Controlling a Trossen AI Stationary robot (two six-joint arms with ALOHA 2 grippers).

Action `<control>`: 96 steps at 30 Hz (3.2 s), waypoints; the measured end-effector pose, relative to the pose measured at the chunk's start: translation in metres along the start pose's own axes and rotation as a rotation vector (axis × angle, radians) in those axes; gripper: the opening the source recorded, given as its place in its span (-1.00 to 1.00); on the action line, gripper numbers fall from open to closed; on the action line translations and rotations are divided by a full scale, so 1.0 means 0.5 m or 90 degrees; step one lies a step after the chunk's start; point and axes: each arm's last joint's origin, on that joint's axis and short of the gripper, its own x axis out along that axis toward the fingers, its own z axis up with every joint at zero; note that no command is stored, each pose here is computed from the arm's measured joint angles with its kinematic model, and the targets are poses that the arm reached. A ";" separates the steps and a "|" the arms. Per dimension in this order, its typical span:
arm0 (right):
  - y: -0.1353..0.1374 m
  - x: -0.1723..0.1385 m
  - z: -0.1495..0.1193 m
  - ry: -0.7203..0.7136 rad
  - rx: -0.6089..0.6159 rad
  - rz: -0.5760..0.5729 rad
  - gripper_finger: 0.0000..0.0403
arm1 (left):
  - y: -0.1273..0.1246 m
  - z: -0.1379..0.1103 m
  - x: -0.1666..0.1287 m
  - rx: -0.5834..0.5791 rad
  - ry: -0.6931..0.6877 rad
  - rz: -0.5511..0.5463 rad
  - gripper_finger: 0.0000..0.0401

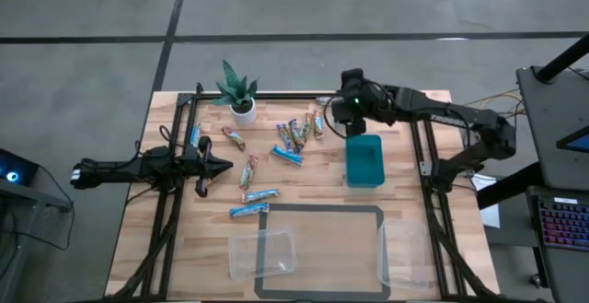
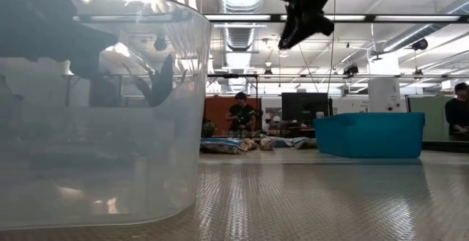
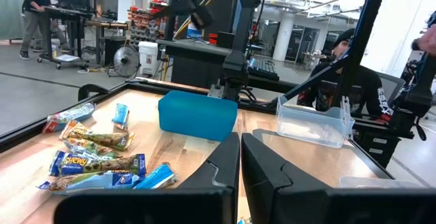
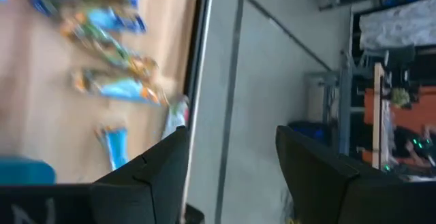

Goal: Pick and place Granola Bars by type
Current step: Put the yellow granola bar into the right transparent bin

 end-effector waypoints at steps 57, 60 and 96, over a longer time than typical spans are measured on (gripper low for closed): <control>0.023 0.267 -0.158 0.107 0.072 0.327 0.04 | 0.000 0.000 0.000 0.000 0.000 0.000 -1.00; 0.038 0.273 -0.161 0.107 0.068 0.333 0.04 | 0.000 0.000 0.000 0.000 0.000 0.000 -1.00; 0.103 0.338 -0.202 0.115 0.029 0.332 0.04 | 0.000 0.000 0.000 0.000 -0.001 0.000 -1.00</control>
